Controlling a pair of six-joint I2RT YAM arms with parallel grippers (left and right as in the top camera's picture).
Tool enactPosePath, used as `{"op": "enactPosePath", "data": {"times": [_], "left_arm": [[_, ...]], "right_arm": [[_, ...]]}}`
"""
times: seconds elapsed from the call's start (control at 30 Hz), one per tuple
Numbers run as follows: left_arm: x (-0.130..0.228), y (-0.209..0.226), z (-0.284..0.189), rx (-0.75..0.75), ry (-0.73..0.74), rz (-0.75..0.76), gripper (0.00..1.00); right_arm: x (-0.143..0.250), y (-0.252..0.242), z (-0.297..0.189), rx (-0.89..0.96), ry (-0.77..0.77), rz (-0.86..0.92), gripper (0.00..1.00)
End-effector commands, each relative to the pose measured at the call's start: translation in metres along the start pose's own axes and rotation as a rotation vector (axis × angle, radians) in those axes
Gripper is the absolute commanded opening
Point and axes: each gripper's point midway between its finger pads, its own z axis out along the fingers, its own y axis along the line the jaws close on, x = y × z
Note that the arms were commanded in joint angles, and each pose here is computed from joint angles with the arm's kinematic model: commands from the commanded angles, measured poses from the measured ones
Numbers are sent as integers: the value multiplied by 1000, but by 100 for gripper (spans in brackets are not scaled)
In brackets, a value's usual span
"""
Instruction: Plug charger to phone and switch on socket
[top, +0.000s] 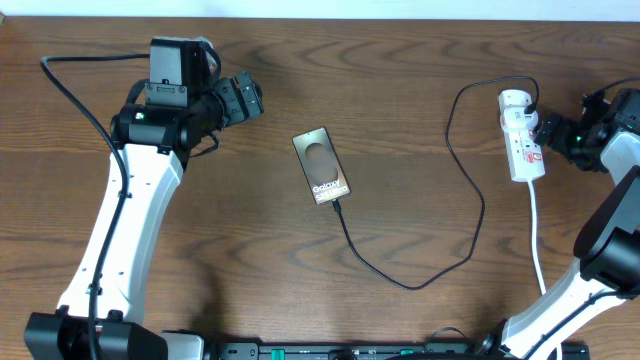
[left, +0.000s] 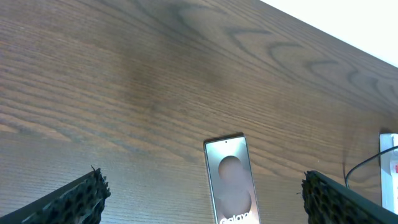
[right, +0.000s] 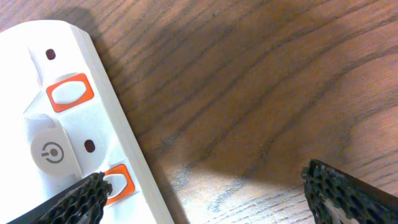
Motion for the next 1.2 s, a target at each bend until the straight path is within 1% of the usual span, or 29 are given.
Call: {"op": "enactPosePath", "data": {"times": [0.0,0.3,0.47,0.8,1.17], "left_arm": [[-4,3,-1,-13,-11,6,97],[-4,3,-1,-13,-11,7,97],[-4,3,-1,-13,-11,6,97],[-4,3,-1,-13,-11,7,97],[-4,3,-1,-13,-11,6,97]], "right_arm": [[15,12,14,-43,55,-6,99],[25,33,19,-52,95,-50,99],[31,35,20,-23,118,-62,99],[35,38,21,-31,130,-65,99],[44,53,20,-101,162,-60,99]]}}
